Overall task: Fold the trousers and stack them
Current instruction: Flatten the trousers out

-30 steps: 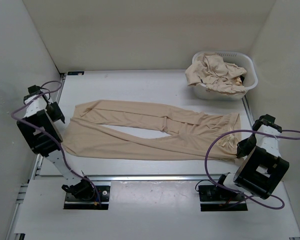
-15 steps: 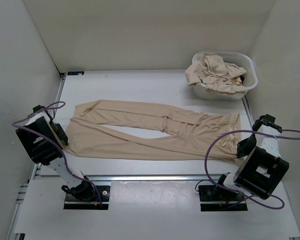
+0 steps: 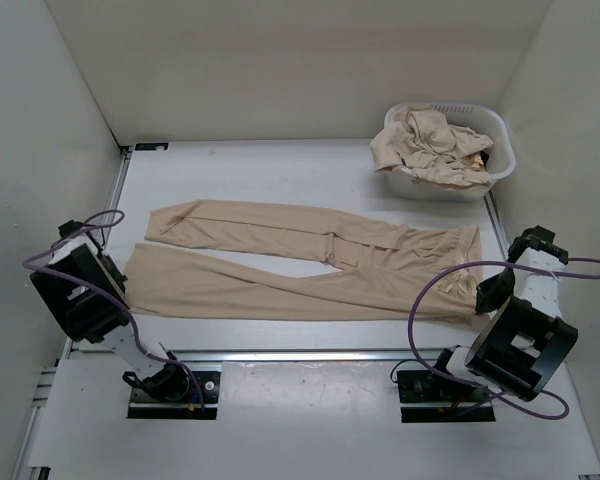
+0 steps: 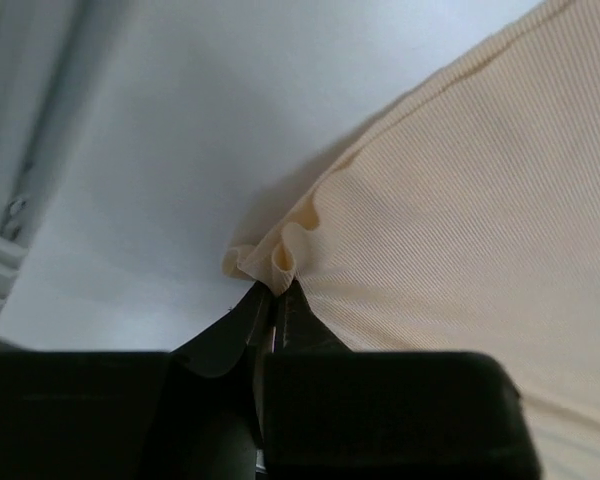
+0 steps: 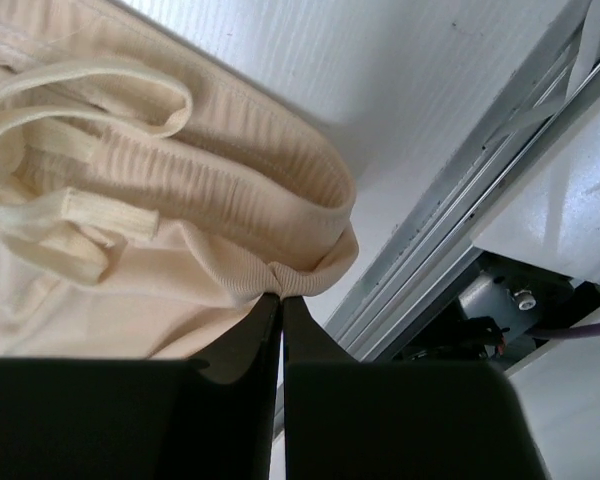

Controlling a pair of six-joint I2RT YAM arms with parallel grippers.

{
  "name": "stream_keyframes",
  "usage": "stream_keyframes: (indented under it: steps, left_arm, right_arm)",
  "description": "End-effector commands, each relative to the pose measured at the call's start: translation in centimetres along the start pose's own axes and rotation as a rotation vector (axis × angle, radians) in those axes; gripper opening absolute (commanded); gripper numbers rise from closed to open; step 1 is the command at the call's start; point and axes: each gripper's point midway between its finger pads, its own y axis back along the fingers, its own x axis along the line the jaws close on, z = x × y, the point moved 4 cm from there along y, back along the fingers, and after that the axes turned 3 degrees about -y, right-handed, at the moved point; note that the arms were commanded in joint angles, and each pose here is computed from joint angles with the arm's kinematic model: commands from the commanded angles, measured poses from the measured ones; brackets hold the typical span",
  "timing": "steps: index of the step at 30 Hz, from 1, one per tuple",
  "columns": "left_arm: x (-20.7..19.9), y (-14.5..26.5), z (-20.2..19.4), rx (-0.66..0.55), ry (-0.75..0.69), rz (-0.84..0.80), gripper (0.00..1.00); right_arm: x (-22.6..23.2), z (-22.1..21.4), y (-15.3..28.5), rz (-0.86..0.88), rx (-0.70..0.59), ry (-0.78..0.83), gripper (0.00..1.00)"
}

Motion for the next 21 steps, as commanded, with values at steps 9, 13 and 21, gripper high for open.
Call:
stream_keyframes:
  steps: [9, 13, 21]
  left_arm:
    - [5.2, 2.4, -4.8, -0.057, 0.129, 0.198, 0.14]
    - [5.1, 1.9, -5.8, -0.028, 0.126, 0.206, 0.14]
    - [6.1, 2.8, -4.1, -0.074, 0.164, 0.208, 0.14]
  right_arm:
    - [-0.4, -1.2, 1.7, 0.036, 0.009, -0.058, 0.67]
    - [-0.4, -1.6, 0.9, 0.038, 0.022, -0.077, 0.70]
    - [0.2, -2.6, -3.9, 0.059, 0.050, -0.124, 0.68]
